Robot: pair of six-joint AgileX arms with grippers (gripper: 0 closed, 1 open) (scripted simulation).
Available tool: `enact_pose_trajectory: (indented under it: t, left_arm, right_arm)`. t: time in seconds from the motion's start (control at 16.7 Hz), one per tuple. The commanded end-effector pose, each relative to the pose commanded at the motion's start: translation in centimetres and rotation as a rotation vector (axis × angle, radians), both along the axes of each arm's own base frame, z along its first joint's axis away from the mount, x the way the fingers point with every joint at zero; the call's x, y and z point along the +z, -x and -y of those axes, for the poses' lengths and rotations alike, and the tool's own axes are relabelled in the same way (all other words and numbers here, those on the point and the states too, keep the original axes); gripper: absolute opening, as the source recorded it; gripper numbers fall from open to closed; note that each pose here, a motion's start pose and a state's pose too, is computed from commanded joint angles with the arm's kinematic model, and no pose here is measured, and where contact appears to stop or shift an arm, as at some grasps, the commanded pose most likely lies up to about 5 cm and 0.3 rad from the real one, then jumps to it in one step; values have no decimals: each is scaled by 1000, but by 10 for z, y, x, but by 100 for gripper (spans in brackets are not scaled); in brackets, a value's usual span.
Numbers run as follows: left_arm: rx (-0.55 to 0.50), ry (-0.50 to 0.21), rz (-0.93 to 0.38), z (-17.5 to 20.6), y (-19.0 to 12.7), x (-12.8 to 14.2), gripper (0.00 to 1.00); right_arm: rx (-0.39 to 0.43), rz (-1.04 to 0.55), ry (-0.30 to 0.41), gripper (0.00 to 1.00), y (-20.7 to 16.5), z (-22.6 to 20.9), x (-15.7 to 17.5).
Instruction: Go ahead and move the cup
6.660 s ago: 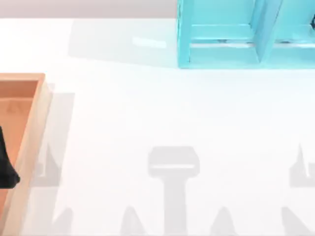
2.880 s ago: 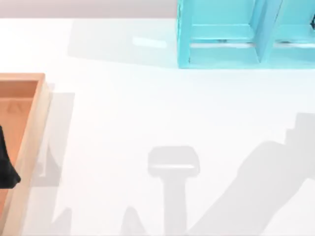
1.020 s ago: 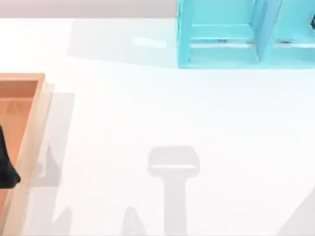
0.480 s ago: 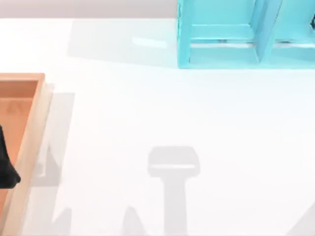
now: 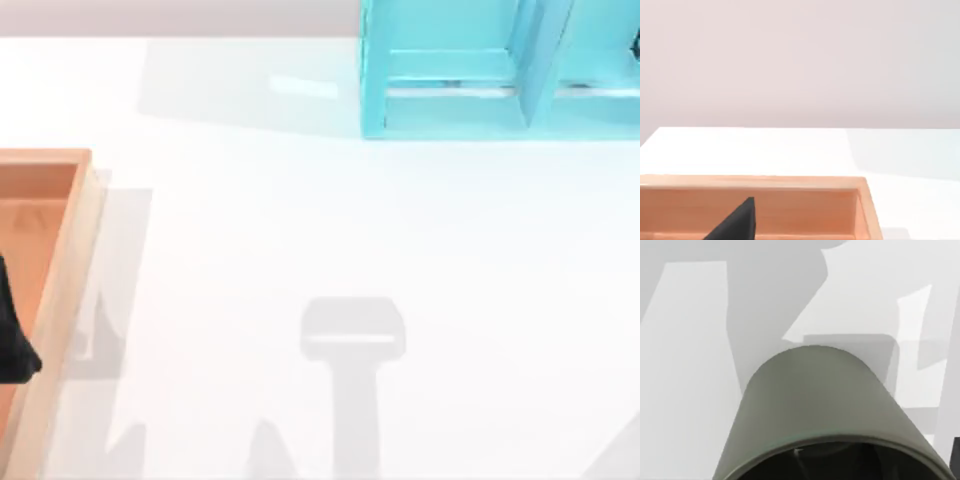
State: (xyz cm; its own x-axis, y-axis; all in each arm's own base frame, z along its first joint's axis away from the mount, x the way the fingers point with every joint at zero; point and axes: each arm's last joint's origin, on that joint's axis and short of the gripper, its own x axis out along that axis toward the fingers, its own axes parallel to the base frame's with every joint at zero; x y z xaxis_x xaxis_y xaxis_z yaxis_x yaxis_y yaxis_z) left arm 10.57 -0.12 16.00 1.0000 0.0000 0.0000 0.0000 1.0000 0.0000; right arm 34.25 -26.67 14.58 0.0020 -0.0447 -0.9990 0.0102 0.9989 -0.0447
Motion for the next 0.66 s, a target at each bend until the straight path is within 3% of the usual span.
enact_pose_trajectory:
  t: [0.3, 0.66]
  left_arm:
    - [0, 0, 0, 0, 0, 0, 100]
    - [0, 0, 0, 0, 0, 0, 100]
  right_arm:
    - [0, 0, 0, 98, 0, 0, 0]
    - [0, 0, 0, 100, 0, 0, 0]
